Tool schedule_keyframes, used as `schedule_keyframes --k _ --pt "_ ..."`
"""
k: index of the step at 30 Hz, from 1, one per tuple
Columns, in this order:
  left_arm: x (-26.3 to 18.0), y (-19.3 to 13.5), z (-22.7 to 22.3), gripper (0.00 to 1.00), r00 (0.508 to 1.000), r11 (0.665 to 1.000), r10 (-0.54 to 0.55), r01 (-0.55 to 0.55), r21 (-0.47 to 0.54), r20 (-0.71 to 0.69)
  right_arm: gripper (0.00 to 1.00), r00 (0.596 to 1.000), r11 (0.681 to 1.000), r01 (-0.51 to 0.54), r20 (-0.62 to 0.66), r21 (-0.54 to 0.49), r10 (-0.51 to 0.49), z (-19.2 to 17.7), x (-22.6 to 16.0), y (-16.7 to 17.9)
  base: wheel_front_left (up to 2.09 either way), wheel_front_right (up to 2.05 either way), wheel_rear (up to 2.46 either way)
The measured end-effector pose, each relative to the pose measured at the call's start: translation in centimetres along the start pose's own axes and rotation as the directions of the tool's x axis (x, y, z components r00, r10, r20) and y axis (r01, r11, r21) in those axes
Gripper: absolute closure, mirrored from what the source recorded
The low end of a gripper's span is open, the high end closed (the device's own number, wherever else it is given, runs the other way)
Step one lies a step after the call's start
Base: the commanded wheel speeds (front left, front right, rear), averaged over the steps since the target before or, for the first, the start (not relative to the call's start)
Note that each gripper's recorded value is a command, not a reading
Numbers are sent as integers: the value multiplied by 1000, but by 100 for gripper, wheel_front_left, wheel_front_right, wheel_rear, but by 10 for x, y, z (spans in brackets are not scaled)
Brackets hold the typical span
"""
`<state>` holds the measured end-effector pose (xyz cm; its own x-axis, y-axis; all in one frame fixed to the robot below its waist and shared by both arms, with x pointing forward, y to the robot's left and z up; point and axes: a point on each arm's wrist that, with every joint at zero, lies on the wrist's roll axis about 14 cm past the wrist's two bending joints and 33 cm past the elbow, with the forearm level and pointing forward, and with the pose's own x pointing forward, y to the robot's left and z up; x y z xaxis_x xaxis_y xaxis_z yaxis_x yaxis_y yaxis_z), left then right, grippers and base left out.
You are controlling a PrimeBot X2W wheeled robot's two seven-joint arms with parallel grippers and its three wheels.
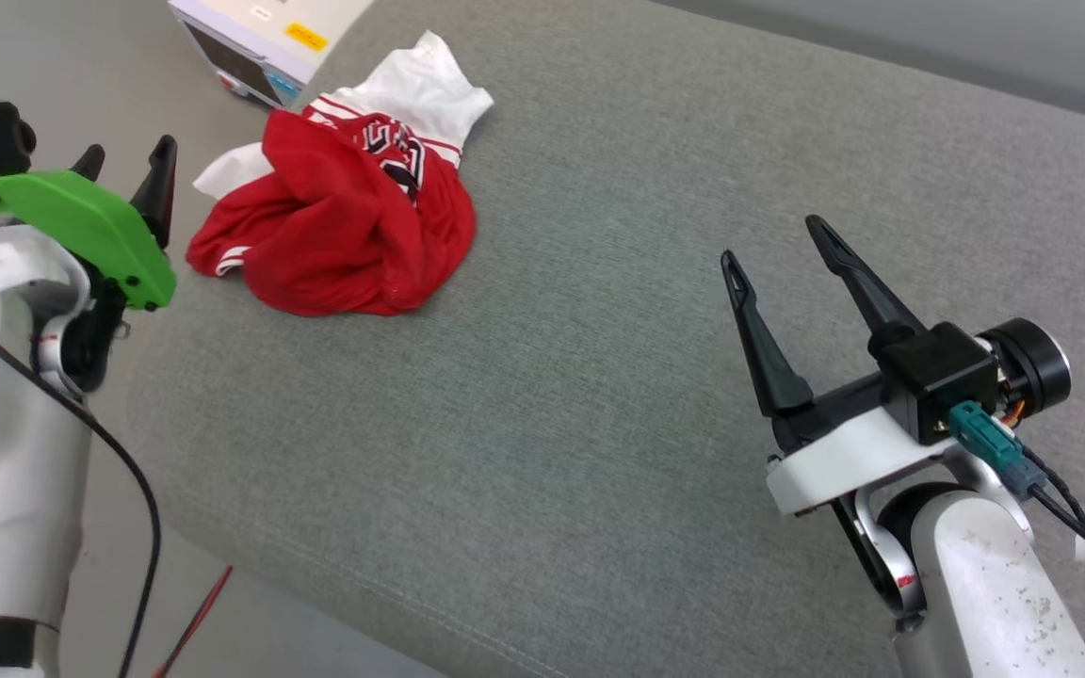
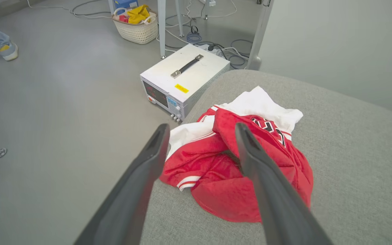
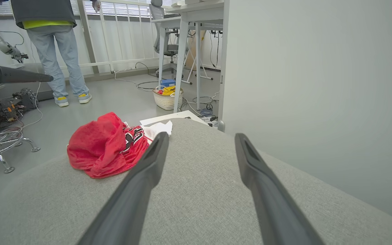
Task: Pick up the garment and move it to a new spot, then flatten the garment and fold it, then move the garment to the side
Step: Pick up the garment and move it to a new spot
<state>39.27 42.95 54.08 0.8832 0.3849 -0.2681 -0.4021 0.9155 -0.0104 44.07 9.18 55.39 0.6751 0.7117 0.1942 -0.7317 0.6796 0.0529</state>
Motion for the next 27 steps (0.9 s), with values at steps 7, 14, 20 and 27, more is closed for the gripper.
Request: schedule_keyframes --k 7,14,20,27 --pt "35 -26 -60 0 935 996 -85 86 -12 -343 0 997 997 76 -32 0 -76 -22 -4 -36 0 0 0" --pt "50 -23 -108 0 844 997 -75 66 -35 -531 0 987 990 139 -82 2 -138 -49 -12 -65 0 0 0" --pt "44 -33 -162 0 705 995 -93 39 -92 -703 0 977 985 175 -121 -2 -174 -65 -21 -81 0 0 0" --pt "42 -37 -176 100 675 996 -89 51 -74 -733 0 974 983 184 -129 -9 -184 -66 -23 -85 0 0 0"
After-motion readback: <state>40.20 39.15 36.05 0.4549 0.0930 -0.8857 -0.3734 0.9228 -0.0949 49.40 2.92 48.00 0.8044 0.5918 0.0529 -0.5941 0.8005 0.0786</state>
